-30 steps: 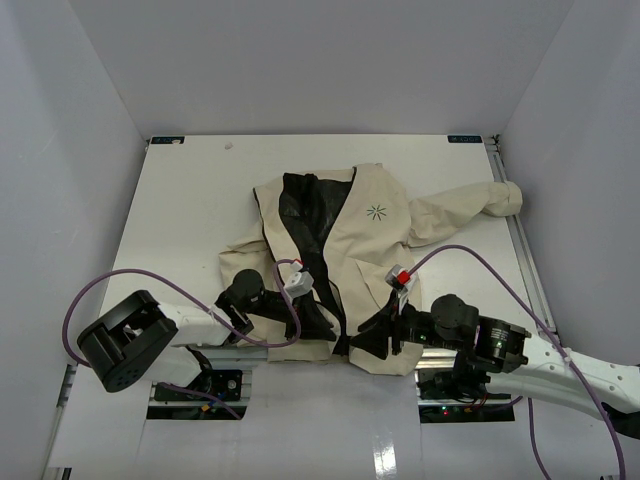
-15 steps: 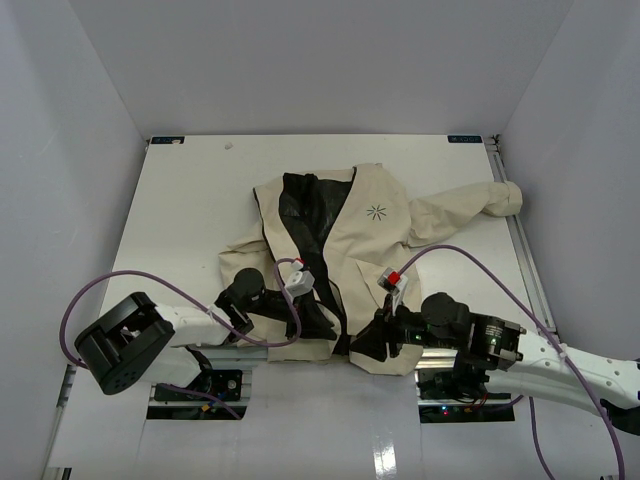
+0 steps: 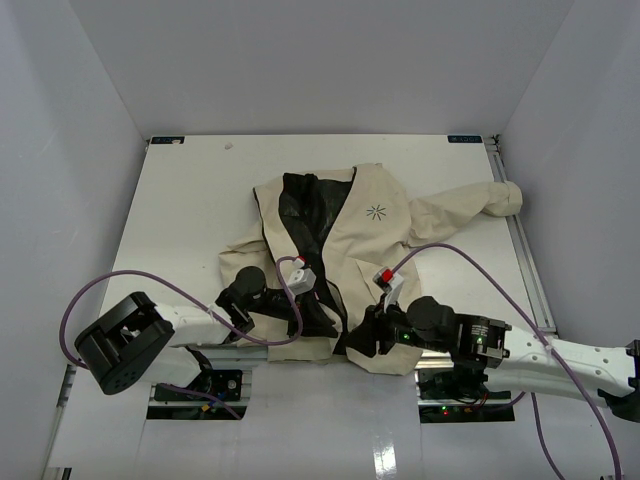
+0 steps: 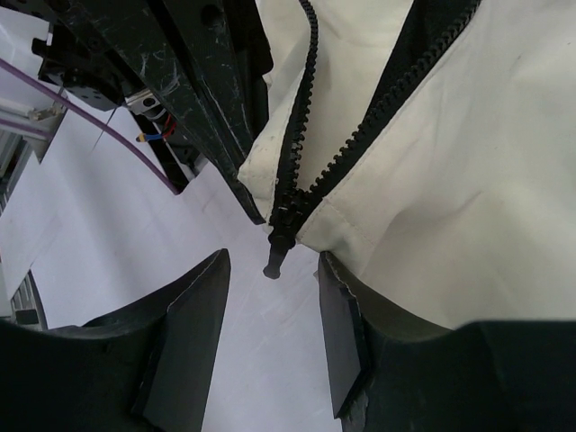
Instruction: Zip up the jacket
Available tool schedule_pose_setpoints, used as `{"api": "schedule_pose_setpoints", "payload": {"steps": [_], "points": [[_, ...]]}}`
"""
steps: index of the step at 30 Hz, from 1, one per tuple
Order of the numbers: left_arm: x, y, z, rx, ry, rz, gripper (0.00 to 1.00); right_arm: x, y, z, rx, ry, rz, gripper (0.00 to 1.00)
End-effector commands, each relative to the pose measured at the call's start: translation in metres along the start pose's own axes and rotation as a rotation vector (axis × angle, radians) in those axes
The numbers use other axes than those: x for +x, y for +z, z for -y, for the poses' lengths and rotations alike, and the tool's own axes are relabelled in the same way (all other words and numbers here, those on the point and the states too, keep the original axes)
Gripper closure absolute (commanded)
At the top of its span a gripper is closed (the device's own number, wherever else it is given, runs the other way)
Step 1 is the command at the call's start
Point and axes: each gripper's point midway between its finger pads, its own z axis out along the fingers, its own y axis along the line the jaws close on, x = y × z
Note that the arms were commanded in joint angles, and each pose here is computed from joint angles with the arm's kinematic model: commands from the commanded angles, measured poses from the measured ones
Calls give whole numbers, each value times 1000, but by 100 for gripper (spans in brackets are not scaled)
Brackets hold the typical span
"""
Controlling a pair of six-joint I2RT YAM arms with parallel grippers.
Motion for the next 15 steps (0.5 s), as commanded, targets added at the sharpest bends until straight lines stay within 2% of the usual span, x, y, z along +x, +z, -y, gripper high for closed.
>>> {"api": "schedule_pose_setpoints", "payload": {"steps": [1,9,11,12,15], "points": [[-17,3,-2,-5,47,24,100,-10,11,-5,37,46,69,49],[-15,0,2,-6,39,18,100,-10,17,-2,139,33,80,55],[-14,-1,3,-5,39,12,100,-9,18,2,180,35,81,81],[-11,-1,3,-8,30,5,100,-8,19,-1,176,35,78,87],[-3,-2,1,-17,5,-18,100,-14,18,-3,214,9,69,92]]}}
